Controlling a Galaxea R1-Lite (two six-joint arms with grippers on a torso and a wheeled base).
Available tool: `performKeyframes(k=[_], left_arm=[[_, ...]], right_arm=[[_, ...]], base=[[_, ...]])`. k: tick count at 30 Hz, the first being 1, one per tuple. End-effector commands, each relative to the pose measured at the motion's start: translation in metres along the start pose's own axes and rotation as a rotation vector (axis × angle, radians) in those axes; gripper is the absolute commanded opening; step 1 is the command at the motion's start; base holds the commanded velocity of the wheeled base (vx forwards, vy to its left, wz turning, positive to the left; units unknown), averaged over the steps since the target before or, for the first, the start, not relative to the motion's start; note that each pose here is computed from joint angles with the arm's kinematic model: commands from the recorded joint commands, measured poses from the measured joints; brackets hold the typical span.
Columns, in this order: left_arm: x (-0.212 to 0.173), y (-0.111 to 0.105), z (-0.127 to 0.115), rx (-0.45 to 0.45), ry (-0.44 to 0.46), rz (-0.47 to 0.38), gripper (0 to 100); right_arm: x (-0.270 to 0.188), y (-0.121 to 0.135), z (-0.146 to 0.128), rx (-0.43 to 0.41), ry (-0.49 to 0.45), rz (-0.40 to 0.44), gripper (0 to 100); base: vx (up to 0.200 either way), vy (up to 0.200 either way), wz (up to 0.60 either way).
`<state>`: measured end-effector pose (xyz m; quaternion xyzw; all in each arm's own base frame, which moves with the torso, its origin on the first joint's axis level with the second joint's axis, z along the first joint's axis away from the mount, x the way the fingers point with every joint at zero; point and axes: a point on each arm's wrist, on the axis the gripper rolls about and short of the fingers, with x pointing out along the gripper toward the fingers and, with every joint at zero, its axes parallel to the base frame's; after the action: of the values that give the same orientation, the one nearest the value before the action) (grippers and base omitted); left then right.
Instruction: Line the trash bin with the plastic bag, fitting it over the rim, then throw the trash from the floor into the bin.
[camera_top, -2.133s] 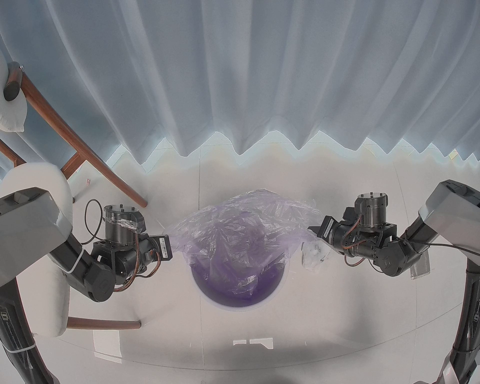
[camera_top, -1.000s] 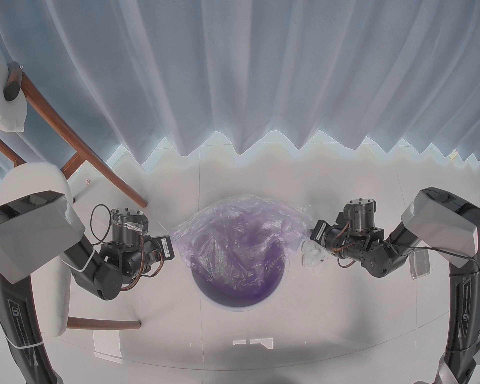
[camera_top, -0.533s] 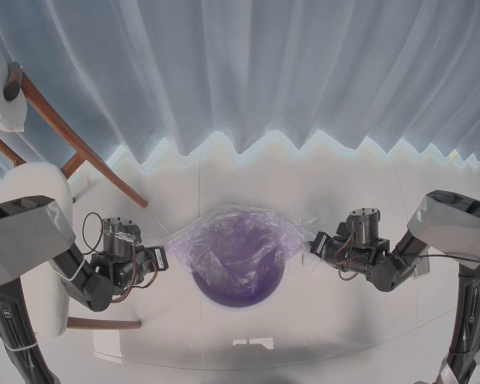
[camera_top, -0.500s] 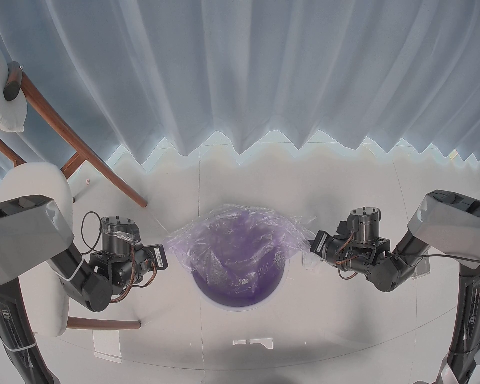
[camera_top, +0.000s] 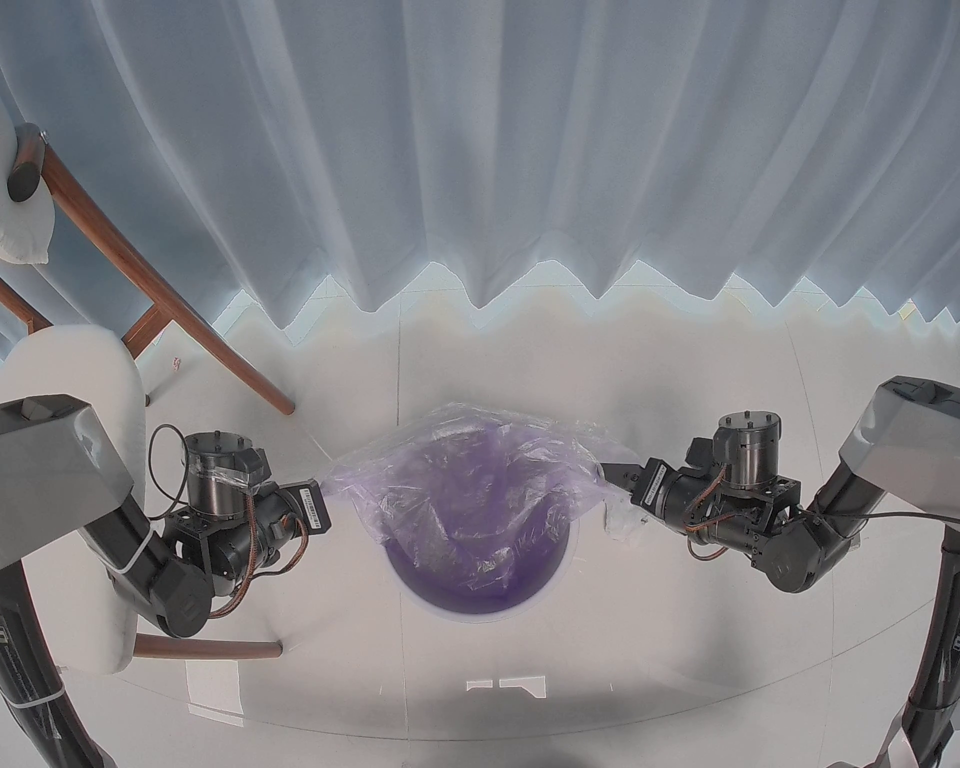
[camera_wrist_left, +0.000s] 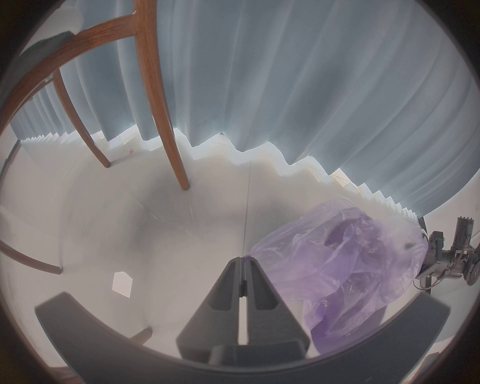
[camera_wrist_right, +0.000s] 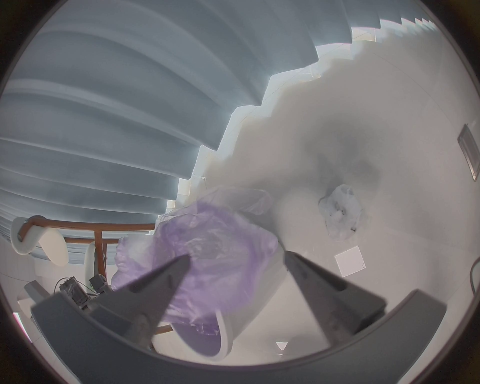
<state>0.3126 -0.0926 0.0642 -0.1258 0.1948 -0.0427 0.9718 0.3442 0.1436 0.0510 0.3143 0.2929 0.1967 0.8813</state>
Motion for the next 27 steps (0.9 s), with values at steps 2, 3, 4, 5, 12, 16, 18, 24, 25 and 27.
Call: performKeyframes(k=[2,3,4,5,12,16,18,24,25,27], left_arm=[[-0.007,0.003,-0.001,0.003,-0.006,-0.001,0],[-0.009,0.003,0.0,0.002,-0.011,-0.002,0],[-0.01,0.001,0.001,0.005,-0.017,-0.009,0],[-0.011,-0.001,0.002,0.008,-0.024,-0.016,0],[-0.016,-0.009,0.001,0.021,-0.083,-0.1,0],[-0.018,-0.006,0.004,0.021,-0.104,-0.105,0],[-0.017,-0.003,0.003,0.018,-0.104,-0.093,0],[-0.02,0.002,-0.004,0.016,-0.076,-0.072,100],[-0.02,0.002,-0.005,0.017,-0.073,-0.07,100],[-0.02,0.002,-0.004,0.016,-0.076,-0.071,100]], right_arm=[[-0.039,0.014,0.0,-0.009,-0.008,0.016,100],[-0.045,0.017,0.001,-0.006,-0.011,0.024,100],[-0.05,0.021,0.004,-0.004,-0.018,0.037,100],[-0.055,0.025,0.007,0.0,-0.023,0.051,100],[-0.058,0.051,0.02,0.151,0.049,0.111,100],[-0.057,0.056,0.023,0.163,0.061,0.106,100],[-0.058,0.058,0.019,0.165,0.081,0.079,100],[-0.075,0.075,0.019,0.141,0.066,0.093,100],[-0.081,0.079,0.022,0.132,0.054,0.109,100],[-0.085,0.082,0.024,0.108,0.042,0.118,100]], base=[[0.0,0.0,0.0],[0.0,0.0,0.0],[0.0,0.0,0.0],[0.0,0.0,0.0],[0.0,0.0,0.0],[0.0,0.0,0.0],[0.0,0.0,0.0],[0.0,0.0,0.0],[0.0,0.0,0.0],[0.0,0.0,0.0]])
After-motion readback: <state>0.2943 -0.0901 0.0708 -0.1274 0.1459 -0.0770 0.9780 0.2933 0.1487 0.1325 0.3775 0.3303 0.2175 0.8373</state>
